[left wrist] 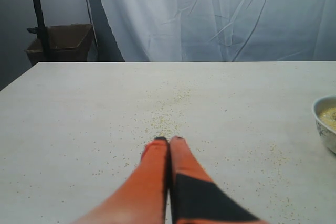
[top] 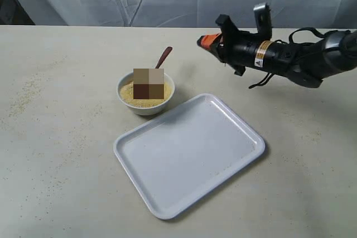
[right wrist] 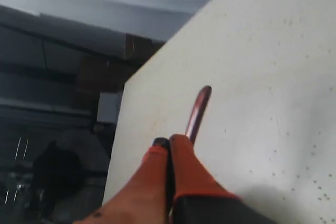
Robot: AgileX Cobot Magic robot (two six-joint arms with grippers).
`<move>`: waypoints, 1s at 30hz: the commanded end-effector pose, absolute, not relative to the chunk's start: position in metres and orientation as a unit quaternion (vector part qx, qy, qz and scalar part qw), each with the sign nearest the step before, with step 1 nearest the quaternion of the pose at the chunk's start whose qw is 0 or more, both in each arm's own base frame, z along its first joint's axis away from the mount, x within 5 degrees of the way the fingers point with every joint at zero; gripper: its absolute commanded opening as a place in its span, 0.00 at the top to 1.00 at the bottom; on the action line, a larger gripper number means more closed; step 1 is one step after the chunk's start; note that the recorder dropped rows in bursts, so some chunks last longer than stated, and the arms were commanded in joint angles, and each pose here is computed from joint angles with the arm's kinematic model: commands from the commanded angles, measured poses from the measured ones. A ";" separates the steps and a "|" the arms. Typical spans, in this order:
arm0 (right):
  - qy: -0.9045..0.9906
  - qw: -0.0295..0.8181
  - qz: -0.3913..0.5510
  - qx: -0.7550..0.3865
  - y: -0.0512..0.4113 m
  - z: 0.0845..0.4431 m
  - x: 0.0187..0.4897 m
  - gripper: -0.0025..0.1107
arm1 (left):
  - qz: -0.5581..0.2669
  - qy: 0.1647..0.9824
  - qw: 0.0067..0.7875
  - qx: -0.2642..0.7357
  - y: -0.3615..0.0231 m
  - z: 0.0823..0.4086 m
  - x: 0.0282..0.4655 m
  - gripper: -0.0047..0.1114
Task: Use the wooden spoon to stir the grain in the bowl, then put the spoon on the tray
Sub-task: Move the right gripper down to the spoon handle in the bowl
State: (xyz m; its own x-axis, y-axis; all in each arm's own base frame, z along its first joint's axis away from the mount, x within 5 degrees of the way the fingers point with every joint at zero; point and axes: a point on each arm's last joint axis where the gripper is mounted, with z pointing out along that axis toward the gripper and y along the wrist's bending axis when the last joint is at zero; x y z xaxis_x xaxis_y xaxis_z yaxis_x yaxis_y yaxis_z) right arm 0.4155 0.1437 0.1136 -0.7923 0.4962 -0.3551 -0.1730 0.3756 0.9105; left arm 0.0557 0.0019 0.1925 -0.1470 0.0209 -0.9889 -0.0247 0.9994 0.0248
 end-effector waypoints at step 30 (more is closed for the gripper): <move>0.744 0.304 0.593 0.051 0.218 0.110 0.484 0.98 | 0.019 0.756 0.654 -0.001 0.002 0.192 0.055 0.96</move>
